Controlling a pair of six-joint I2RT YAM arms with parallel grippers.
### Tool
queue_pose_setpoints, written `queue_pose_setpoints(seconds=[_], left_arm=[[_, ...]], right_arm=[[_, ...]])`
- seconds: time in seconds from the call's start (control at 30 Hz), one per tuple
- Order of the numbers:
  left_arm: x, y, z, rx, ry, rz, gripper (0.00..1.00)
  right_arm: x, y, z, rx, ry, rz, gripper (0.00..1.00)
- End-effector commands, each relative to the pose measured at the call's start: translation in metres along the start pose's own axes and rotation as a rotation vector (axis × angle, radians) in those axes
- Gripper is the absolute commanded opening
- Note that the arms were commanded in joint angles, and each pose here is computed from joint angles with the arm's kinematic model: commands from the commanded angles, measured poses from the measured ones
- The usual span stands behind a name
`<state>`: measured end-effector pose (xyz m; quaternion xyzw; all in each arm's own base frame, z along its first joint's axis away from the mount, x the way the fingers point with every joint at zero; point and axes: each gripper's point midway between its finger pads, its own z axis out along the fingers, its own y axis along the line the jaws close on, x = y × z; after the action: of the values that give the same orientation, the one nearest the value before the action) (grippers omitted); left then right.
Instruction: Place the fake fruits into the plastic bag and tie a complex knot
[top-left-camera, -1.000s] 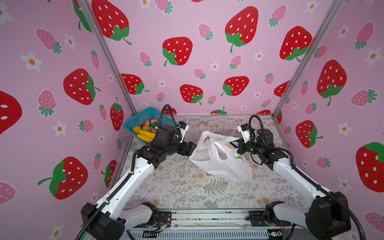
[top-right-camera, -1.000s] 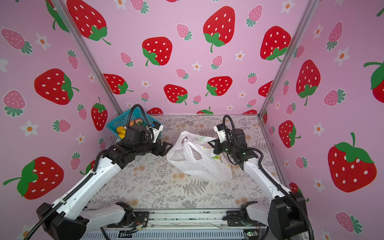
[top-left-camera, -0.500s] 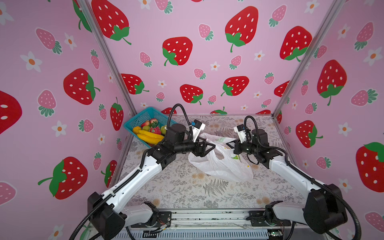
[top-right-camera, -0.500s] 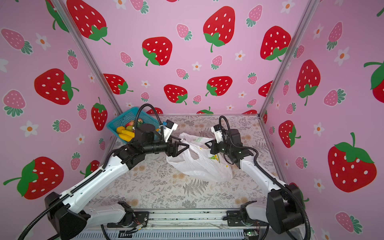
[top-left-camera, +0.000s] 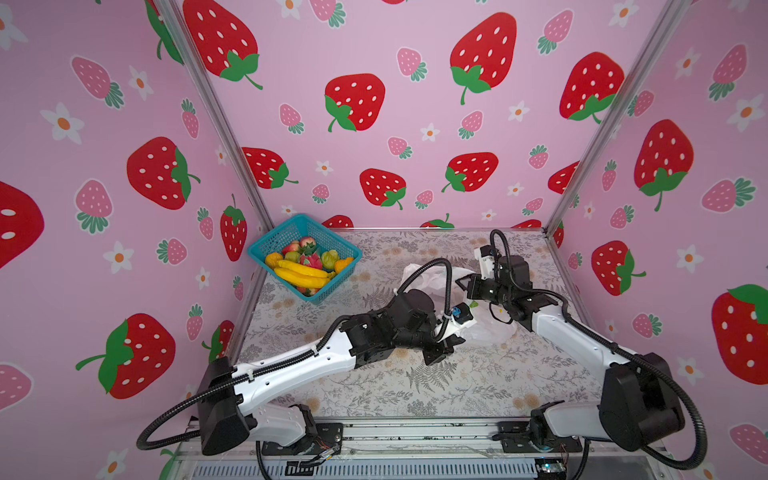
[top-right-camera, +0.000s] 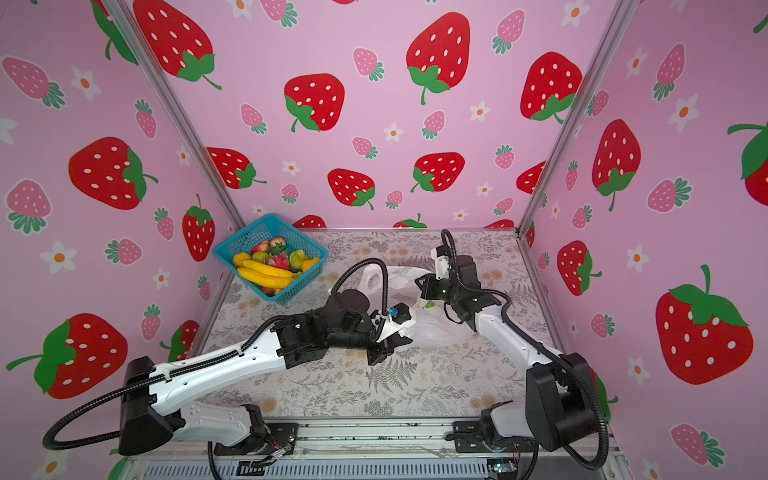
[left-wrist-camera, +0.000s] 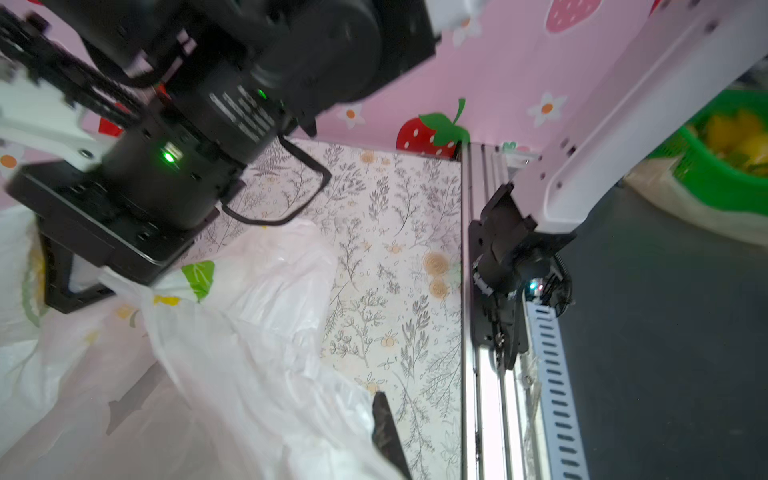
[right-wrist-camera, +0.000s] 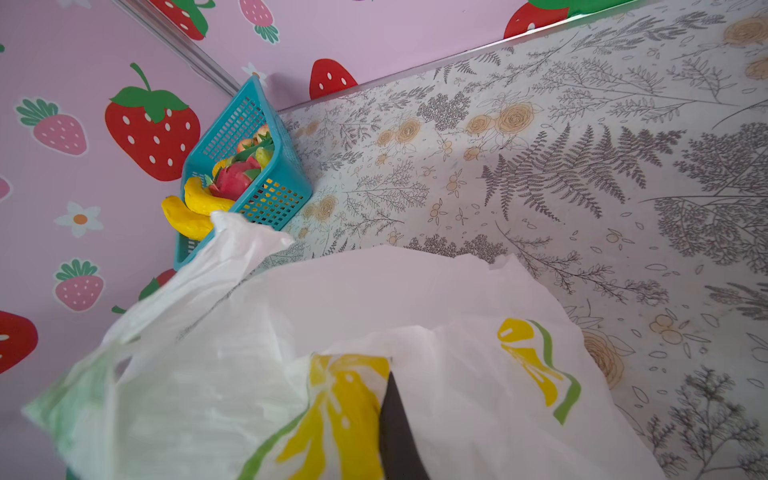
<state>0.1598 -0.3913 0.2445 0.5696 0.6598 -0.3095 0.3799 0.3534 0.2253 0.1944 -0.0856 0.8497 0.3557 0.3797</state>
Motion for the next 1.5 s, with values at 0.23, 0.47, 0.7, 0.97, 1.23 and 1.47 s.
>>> queue_pose_setpoints(seconds=[0.23, 0.47, 0.7, 0.97, 1.23, 1.47], left_arm=[[-0.004, -0.006, 0.001, 0.002, -0.007, 0.042, 0.43], [-0.013, -0.003, -0.045, -0.032, -0.040, -0.043, 0.79], [-0.021, 0.019, -0.106, -0.067, -0.147, -0.165, 0.95], [0.006, 0.131, -0.185, -0.466, -0.197, -0.548, 0.96], [0.144, 0.249, -0.290, -1.041, -0.074, -1.110, 0.93], [0.226, 0.285, -0.329, -1.214, -0.067, -1.343, 0.93]], right_arm=[[-0.019, 0.003, -0.001, -0.018, -0.045, -0.138, 0.00], [-0.010, -0.002, -0.009, -0.012, -0.027, -0.238, 0.00], [-0.006, -0.006, -0.006, -0.011, -0.015, -0.243, 0.00], [-0.011, -0.007, -0.014, 0.013, -0.051, -0.249, 0.00], [-0.007, -0.004, -0.020, -0.004, -0.076, -0.260, 0.00], [0.003, -0.003, -0.019, -0.034, -0.064, -0.284, 0.00]])
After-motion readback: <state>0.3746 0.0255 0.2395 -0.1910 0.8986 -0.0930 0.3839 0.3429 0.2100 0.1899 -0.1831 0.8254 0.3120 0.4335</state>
